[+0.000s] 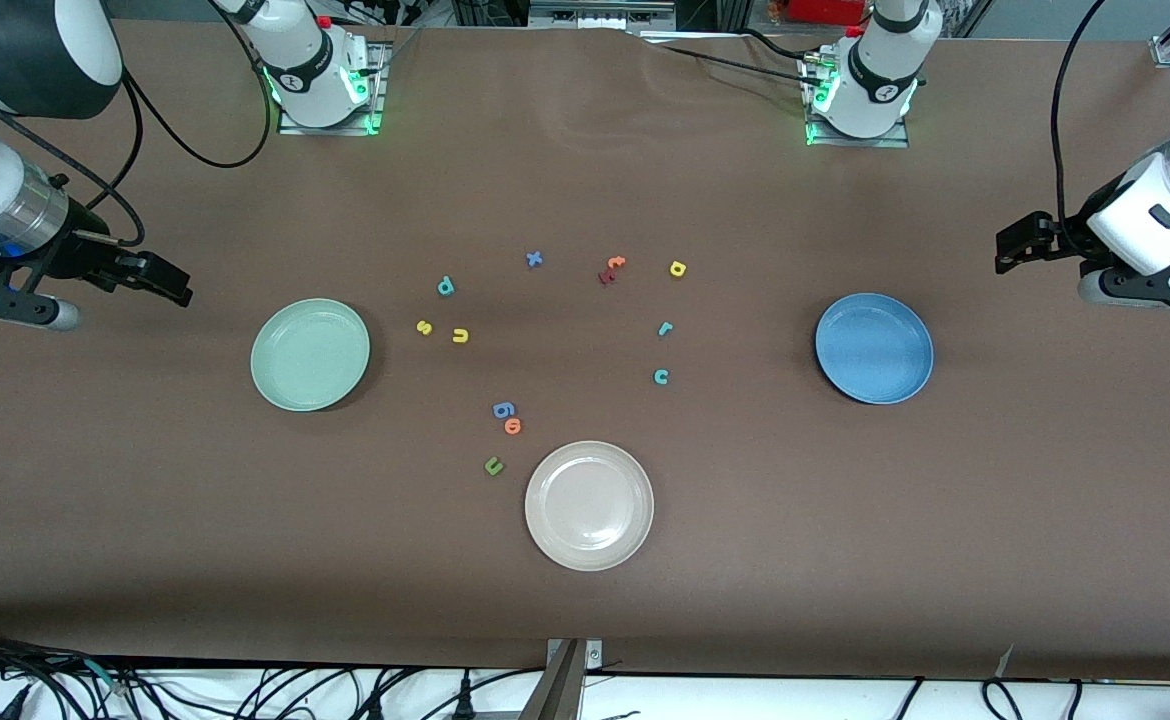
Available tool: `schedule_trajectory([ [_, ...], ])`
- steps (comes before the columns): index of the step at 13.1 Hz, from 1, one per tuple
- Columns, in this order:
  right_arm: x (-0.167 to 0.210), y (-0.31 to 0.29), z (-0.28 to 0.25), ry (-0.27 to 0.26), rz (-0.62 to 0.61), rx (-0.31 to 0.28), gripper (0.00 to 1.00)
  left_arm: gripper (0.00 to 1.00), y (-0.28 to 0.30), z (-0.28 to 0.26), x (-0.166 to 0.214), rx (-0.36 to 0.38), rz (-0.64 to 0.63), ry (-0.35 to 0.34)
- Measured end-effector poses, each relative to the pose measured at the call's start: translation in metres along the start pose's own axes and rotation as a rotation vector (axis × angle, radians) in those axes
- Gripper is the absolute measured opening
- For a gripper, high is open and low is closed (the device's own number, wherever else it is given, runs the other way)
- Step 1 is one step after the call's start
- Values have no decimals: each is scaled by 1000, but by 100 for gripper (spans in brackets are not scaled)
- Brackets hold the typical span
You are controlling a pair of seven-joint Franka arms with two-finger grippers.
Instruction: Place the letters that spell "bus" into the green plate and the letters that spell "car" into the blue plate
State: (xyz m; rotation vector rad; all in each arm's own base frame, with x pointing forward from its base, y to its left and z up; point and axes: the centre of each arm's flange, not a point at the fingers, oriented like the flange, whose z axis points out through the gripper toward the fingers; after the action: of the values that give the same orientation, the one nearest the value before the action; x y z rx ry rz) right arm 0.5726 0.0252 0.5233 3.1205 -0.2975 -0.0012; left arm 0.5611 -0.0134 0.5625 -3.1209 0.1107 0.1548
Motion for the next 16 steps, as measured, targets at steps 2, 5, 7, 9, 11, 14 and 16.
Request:
schedule_trajectory([
  [2, 0, 0, 0, 0, 0, 0, 100, 100, 0, 0, 0, 0, 0, 0],
  [5, 0, 0, 0, 0, -1, 0, 100, 100, 0, 0, 0, 0, 0, 0],
  [7, 0, 0, 0, 0, -1, 0, 100, 100, 0, 0, 0, 0, 0, 0],
  [9, 0, -1, 0, 0, -1, 0, 100, 100, 0, 0, 0, 0, 0, 0],
  [11, 0, -1, 0, 0, -2, 0, 100, 100, 0, 0, 0, 0, 1, 0],
  [14, -1, -4, 0, 0, -6, 0, 100, 100, 0, 0, 0, 0, 1, 0],
  [16, -2, -7, 0, 0, -12, 0, 100, 100, 0, 0, 0, 0, 1, 0],
])
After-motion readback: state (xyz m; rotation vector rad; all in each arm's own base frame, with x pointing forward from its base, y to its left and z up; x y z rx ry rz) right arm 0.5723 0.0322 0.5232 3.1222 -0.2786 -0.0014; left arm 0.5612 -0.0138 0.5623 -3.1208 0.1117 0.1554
